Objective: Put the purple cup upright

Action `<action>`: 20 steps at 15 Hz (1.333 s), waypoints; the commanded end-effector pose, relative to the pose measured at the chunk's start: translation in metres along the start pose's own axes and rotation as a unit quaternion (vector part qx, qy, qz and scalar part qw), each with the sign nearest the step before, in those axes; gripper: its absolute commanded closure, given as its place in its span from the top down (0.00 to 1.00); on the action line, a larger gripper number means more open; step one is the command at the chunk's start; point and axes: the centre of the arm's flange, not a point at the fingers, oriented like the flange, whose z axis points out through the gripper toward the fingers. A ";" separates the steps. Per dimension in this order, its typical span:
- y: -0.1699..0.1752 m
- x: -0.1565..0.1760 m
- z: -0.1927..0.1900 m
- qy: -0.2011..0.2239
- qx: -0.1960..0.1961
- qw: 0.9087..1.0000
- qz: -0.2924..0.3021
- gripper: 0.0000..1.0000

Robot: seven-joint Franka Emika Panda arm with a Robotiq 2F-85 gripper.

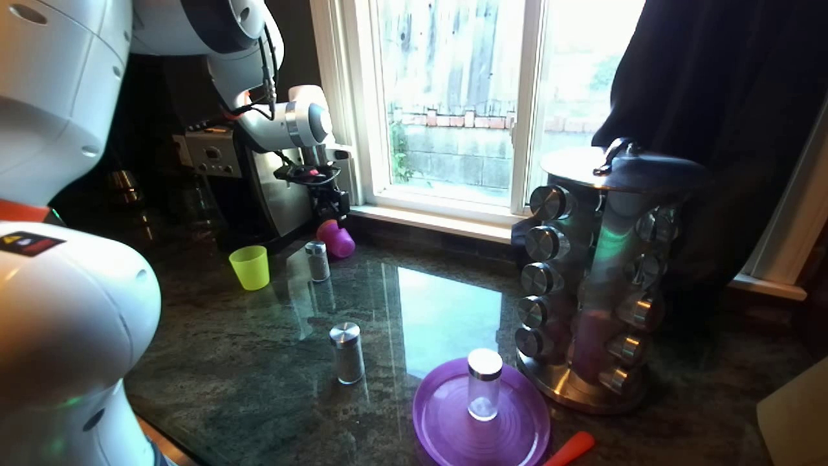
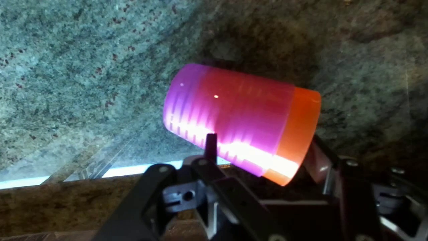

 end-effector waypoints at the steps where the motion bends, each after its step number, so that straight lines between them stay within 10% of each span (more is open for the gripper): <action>1: -0.001 0.003 0.006 0.001 -0.005 1.000 -0.005 0.37; 7: 0.012 0.009 -0.012 0.010 0.004 1.000 0.007 0.00; 13: 0.020 0.011 -0.011 0.000 0.004 1.000 0.021 0.00; 14: 0.018 0.010 -0.016 0.001 0.003 0.999 0.032 0.03; 15: 0.013 0.006 -0.022 0.001 0.001 0.999 0.033 0.28; 20: 0.003 -0.004 -0.053 -0.029 -0.020 0.999 -0.039 0.53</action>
